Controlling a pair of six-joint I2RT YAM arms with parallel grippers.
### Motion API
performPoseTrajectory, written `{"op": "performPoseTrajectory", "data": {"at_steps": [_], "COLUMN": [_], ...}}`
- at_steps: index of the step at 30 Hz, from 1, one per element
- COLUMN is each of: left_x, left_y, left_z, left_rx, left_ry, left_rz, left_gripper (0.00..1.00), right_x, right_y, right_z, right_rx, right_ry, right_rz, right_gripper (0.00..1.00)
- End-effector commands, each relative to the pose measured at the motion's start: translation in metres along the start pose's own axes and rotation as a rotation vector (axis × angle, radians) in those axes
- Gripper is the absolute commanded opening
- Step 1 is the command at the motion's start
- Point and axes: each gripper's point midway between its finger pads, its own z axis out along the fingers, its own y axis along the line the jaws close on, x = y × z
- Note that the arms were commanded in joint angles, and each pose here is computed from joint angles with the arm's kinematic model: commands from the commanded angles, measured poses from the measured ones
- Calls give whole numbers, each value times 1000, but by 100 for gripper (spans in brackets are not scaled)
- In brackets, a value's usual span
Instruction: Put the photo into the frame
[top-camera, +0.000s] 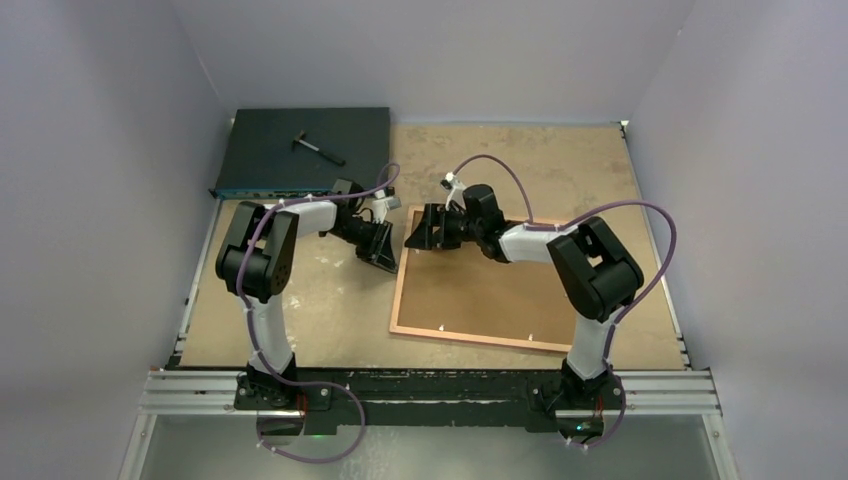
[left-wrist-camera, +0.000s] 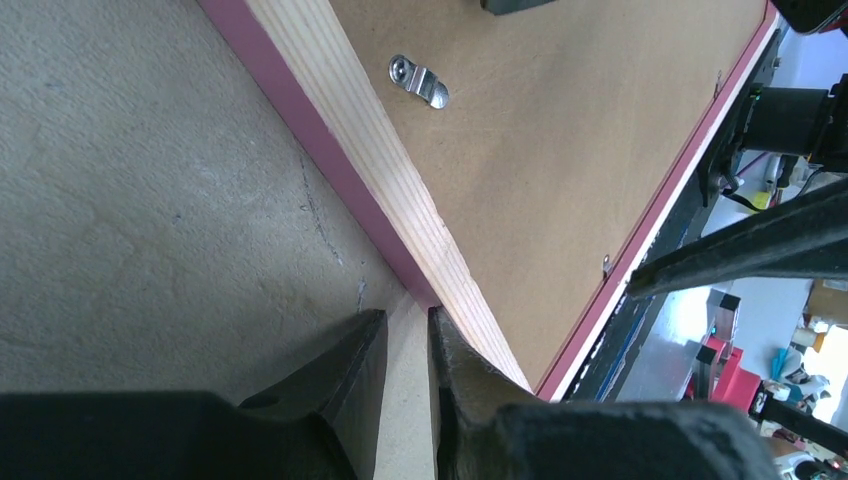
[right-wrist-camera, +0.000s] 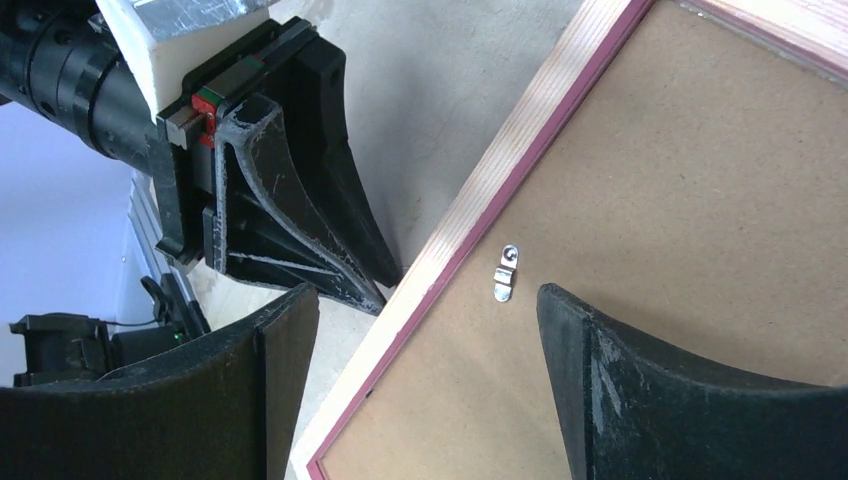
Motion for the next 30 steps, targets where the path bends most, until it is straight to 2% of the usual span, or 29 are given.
{"op": "performPoseTrajectory", "data": {"at_steps": [1, 7, 30], "left_x": [-5, -6, -9], "left_y": [1, 2, 0], "left_z": [4, 4, 1], "left_rx": [-2, -14, -19], "left_ry": [-11, -12, -19], "left_rz": [34, 37, 49], "left_gripper": [19, 18, 15], "right_x": [4, 19, 33], "right_y": [8, 9, 13], "right_z": [3, 10, 24], "right_rx": [-31, -38, -53], "right_ry": [-3, 29, 58], "right_rz": [-11, -2, 38], "right_gripper": [82, 81, 78]}}
